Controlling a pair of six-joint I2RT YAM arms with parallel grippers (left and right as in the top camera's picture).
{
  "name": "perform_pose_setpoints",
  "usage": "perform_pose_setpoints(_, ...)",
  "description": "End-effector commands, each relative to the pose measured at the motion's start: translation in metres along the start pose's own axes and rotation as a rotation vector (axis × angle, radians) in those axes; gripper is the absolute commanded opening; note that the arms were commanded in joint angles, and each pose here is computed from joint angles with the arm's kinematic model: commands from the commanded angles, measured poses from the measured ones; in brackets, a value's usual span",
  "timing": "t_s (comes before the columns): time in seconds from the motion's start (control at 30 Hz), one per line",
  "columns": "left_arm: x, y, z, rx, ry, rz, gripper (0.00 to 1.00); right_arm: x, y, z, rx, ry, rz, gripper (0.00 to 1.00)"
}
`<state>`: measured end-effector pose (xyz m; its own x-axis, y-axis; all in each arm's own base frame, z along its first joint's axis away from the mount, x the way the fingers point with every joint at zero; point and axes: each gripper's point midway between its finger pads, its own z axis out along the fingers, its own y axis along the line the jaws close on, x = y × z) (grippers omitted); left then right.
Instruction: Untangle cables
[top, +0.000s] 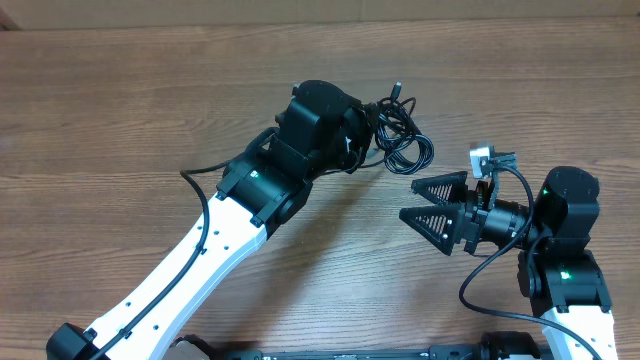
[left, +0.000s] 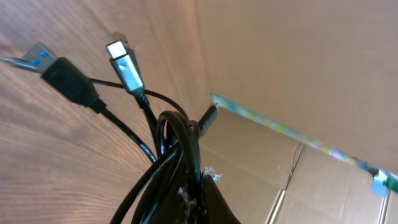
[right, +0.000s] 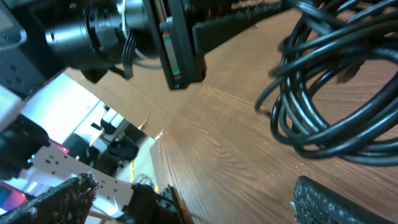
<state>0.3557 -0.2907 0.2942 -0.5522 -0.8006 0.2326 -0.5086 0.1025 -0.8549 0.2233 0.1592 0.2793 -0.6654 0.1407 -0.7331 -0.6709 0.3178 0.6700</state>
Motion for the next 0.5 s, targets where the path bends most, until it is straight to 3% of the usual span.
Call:
perform_pose_setpoints(0.0,0.0,-0.007,-0.011,0.005,-0.009,-0.184,0.04,-0.011,0.005,-0.001,0.013,-0.025,0.105,1.0)
perform_pose_setpoints(0.1,0.002,0.003,-0.011,-0.038,-0.002,-0.283,0.04,-0.014,0.007,0.0,0.004,-0.031,0.149,1.0)
perform_pose_setpoints(0.47,0.023,-0.002,-0.011,-0.028,0.08,-0.269,0.04,-0.018,0.013,0.01,-0.008,-0.037,0.102,1.0)
